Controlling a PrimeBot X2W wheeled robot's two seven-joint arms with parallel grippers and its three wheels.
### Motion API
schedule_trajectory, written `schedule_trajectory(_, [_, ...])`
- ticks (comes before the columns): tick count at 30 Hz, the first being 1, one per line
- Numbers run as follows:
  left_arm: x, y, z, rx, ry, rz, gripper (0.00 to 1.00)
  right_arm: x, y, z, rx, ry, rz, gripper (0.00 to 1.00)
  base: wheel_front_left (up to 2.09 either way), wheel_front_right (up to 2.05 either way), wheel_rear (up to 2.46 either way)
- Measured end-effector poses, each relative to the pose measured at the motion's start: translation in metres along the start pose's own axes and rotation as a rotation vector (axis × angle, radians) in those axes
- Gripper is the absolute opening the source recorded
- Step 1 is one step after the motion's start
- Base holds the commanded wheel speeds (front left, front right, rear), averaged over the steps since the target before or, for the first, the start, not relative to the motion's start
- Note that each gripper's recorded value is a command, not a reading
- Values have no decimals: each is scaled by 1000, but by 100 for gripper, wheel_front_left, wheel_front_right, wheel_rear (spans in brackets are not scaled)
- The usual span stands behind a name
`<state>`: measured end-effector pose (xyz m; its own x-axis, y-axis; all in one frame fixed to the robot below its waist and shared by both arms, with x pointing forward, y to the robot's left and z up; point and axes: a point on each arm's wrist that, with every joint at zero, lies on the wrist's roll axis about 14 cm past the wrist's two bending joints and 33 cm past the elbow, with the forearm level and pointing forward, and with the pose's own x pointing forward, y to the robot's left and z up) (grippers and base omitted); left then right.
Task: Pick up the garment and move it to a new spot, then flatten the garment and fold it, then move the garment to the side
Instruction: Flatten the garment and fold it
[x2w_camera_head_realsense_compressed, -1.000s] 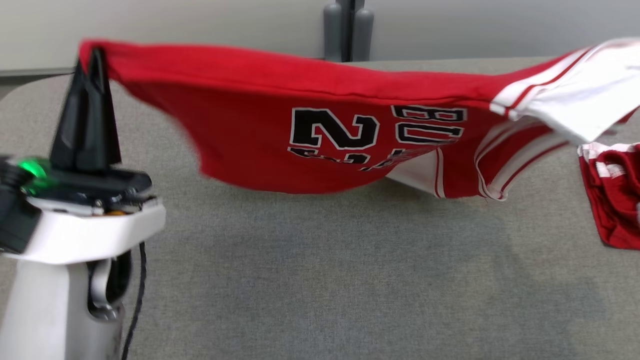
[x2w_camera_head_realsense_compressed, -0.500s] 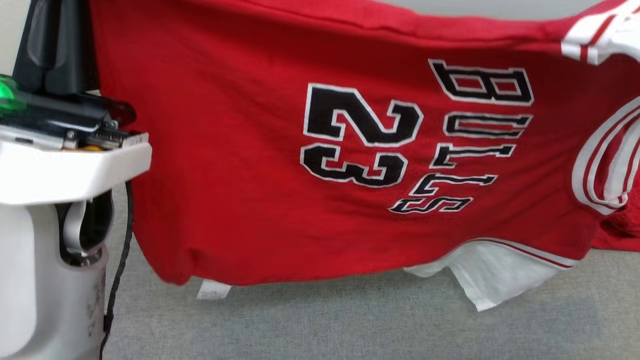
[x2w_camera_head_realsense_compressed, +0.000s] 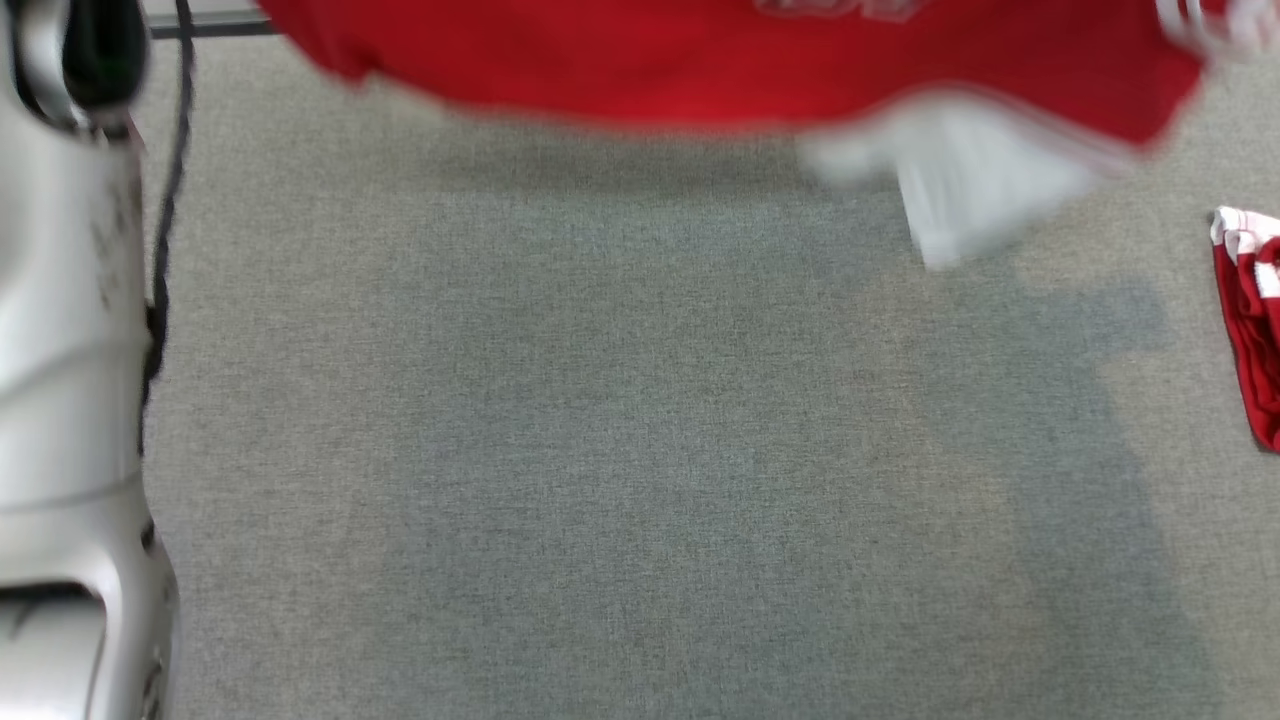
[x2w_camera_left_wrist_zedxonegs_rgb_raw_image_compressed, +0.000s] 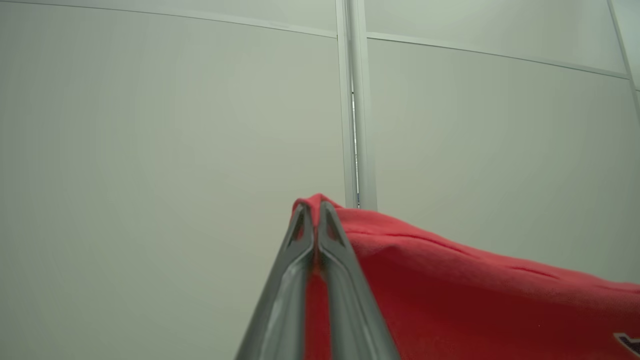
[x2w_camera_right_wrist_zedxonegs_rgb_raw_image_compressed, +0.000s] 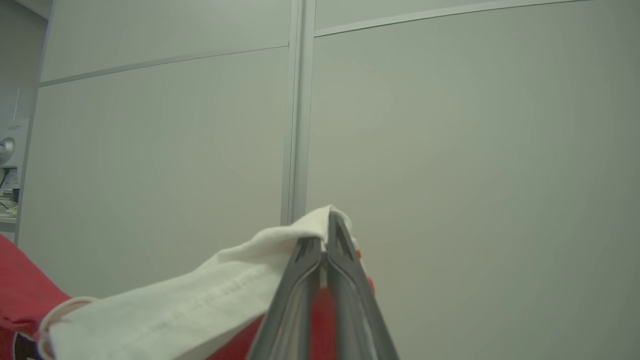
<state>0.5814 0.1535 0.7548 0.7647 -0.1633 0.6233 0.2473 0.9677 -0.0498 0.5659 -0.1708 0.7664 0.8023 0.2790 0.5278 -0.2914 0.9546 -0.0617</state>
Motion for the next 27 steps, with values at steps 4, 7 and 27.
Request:
schedule_trajectory(4, [11, 6, -15, -10, 59, 21, 0, 22, 7, -6, 23, 10, 10, 0, 0, 0, 0])
schedule_trajectory(7, [0, 14, -54, -30, 189, 54, 0, 24, 9, -39, 49, 91, -2, 0, 0, 0, 0])
schedule_trajectory(27, [-237, 14, -254, -307, 877, 364, 0, -182, 58, -292, 362, 770, -187, 0, 0, 0, 0])
